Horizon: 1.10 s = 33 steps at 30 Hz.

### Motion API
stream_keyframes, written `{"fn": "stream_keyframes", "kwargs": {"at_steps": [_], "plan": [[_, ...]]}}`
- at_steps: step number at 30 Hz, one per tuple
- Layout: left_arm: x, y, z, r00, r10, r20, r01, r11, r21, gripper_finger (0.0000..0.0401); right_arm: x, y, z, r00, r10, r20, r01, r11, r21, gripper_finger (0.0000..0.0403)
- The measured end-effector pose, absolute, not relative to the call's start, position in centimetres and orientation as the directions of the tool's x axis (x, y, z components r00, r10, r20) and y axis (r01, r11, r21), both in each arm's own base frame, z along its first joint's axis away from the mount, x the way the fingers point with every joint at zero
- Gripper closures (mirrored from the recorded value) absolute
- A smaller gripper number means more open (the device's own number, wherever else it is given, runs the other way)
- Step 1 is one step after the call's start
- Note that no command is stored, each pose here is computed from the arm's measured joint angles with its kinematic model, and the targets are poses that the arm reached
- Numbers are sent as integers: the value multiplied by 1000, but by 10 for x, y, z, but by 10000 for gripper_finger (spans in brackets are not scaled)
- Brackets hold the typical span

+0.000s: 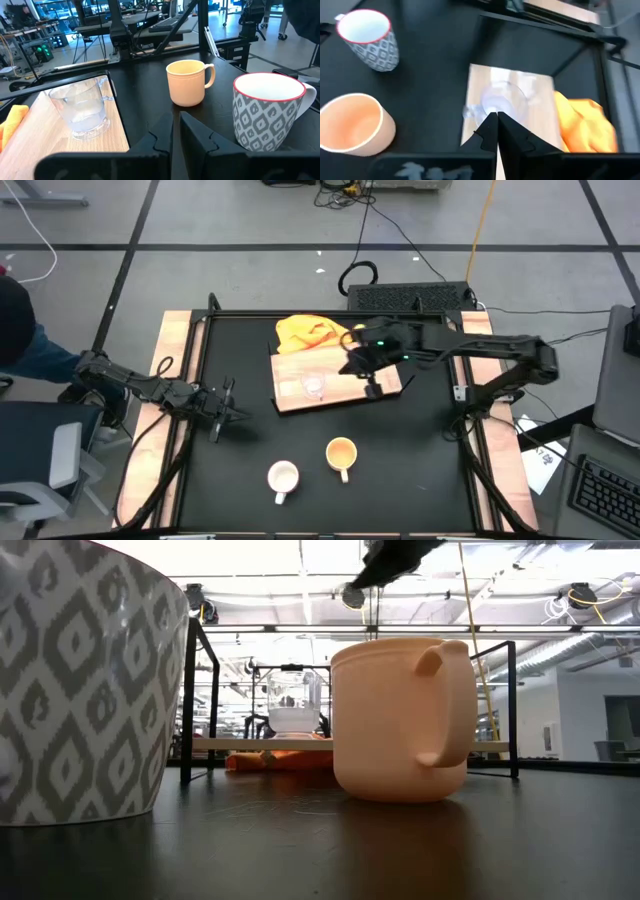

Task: Stack small to large cups/mugs on shelf
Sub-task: Put the orange mug on the shelf

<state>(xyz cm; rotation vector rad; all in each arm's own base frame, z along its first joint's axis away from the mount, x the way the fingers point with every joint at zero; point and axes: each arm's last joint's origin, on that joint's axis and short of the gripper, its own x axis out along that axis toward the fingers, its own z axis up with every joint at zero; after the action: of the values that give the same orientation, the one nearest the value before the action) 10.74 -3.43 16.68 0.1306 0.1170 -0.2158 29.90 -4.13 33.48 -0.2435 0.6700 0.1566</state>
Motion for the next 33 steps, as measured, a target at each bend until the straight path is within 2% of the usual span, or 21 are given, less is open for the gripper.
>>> {"fn": "stream_keyframes", "kwargs": {"at_steps": [12,19,33], "plan": [[107,-34,167,970,-205,-130,221,968,116,366,252,-34,308,770,62,-635,-173,978,-114,403],[107,-34,167,970,-205,-130,221,968,116,366,240,-28,287,832,72,-550,-155,982,-105,403],[107,-34,167,970,-205,-130,221,968,116,366,219,-15,267,868,197,-456,-234,972,-24,403]]}}
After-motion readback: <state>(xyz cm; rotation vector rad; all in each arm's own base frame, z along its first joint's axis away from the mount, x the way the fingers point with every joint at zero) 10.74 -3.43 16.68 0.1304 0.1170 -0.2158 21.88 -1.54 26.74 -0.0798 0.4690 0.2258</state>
